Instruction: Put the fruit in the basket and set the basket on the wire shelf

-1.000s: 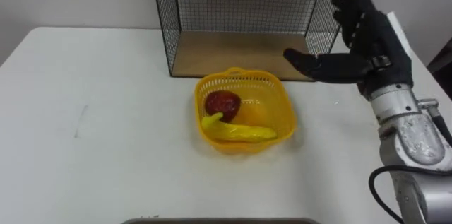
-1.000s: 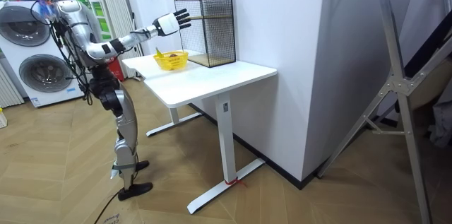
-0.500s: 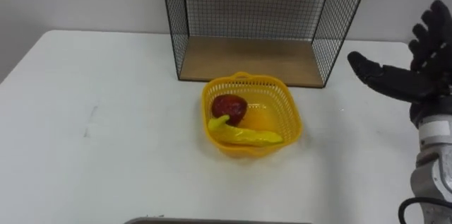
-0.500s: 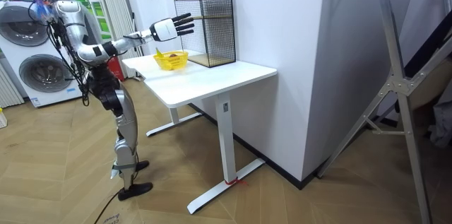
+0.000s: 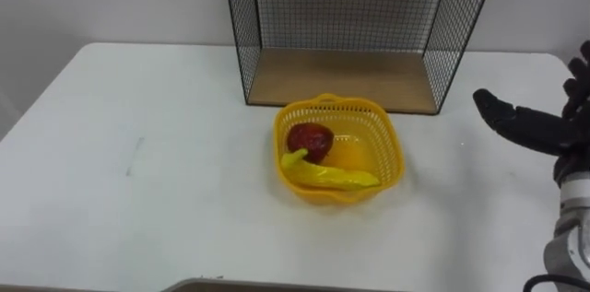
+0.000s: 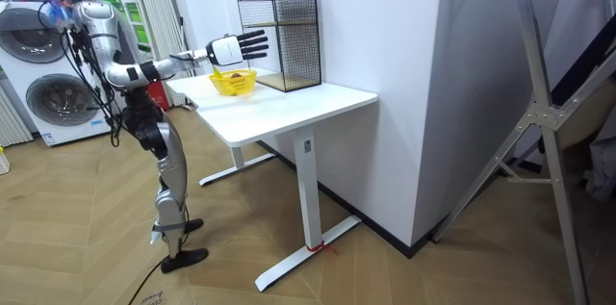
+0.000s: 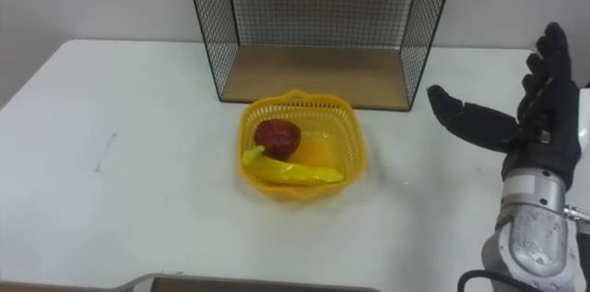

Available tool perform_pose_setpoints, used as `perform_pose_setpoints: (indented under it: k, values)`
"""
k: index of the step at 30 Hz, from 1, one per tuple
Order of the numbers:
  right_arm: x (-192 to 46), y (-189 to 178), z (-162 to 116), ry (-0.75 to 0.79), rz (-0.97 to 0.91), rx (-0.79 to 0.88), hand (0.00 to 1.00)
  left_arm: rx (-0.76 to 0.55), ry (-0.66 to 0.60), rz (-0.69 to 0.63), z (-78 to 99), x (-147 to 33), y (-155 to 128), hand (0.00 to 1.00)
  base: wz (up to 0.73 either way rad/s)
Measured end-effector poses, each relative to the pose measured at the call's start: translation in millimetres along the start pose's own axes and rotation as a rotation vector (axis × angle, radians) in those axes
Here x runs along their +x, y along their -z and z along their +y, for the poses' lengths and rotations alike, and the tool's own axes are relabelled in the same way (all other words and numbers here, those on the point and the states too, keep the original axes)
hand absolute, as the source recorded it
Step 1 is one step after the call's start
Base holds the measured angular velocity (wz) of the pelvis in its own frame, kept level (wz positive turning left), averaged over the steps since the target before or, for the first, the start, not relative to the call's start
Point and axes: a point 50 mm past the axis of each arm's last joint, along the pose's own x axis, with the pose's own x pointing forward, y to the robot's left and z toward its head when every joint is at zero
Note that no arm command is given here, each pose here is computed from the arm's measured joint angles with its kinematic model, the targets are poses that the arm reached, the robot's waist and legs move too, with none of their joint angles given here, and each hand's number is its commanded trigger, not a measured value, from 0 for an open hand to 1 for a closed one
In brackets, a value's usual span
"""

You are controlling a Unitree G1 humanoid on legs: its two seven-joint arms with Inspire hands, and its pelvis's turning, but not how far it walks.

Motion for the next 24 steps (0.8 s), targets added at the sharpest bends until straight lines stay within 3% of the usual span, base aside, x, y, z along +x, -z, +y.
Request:
perform_pose_setpoints:
  k: [5, 9, 16, 21, 24]
  values:
    - [-2.5, 2.2, 5.9, -0.040, -0.007, 0.031, 0.00, -0.162, 0.180, -0.112, -20.3, -21.2, -38.9, 0.00, 0.07]
    - [-6.0, 8.1, 18.1, -0.125, 0.008, 0.046, 0.00, -0.254, 0.449, -0.108, -42.4, -51.0, -50.9, 0.00, 0.07]
    - [-16.2, 30.6, 42.5, -0.287, 0.092, 0.058, 0.00, -0.411, 0.902, 0.026, -73.5, -110.2, -59.1, 0.00, -0.08]
    - [-22.4, 36.0, 55.2, -0.361, 0.090, 0.081, 0.00, -0.444, 1.191, 0.036, -82.8, -147.7, -61.8, 0.00, -0.07]
    - [-23.0, 44.2, 54.7, -0.356, 0.121, 0.092, 0.00, -0.471, 1.316, 0.108, -86.2, -166.7, -56.5, 0.00, -0.08]
